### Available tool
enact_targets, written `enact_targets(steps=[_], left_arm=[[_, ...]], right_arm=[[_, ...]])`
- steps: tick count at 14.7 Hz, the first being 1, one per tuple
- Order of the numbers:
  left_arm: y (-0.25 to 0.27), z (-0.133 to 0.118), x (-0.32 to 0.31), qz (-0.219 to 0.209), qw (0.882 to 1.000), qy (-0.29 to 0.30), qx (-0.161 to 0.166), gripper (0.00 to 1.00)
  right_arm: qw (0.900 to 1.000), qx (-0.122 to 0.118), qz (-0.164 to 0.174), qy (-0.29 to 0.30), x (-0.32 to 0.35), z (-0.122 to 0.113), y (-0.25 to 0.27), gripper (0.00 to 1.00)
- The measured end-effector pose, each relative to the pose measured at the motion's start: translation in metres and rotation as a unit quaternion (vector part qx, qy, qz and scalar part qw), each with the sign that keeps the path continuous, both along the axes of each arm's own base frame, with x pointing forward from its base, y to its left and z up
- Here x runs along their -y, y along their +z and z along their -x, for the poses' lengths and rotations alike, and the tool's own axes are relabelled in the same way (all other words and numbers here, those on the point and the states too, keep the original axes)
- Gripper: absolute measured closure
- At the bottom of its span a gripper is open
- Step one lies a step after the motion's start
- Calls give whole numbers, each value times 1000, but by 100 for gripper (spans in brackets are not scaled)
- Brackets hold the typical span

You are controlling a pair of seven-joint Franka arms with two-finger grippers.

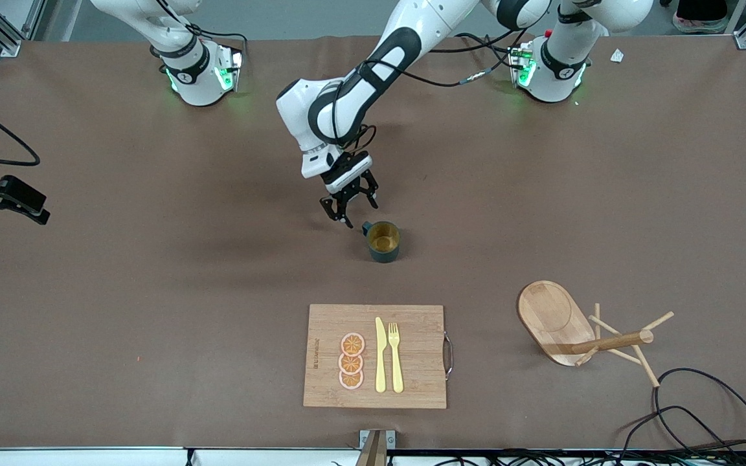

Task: Pass cup and hang on rack
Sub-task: 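Lower the left gripper over the teal mug's handle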

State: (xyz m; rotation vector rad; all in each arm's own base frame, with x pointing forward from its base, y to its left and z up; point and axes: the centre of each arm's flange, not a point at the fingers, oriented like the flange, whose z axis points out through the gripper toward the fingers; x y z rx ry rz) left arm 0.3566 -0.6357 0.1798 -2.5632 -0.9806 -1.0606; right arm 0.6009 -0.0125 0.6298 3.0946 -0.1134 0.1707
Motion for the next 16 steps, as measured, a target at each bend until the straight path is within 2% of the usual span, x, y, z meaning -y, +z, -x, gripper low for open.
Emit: enact_targets(steps=[5, 9, 16], left_arm=[[-25, -1, -1, 4, 999, -4, 35, 19], [-33, 0, -2, -1, 999, -8, 40, 25], [-44, 3, -2, -14, 998, -22, 51, 28]], right_arm=[[1000, 1, 0, -2, 2, 0, 1, 0], [1000, 2, 1, 4, 2, 1, 3, 0], [1000, 11, 1, 8, 1, 3, 12, 0]])
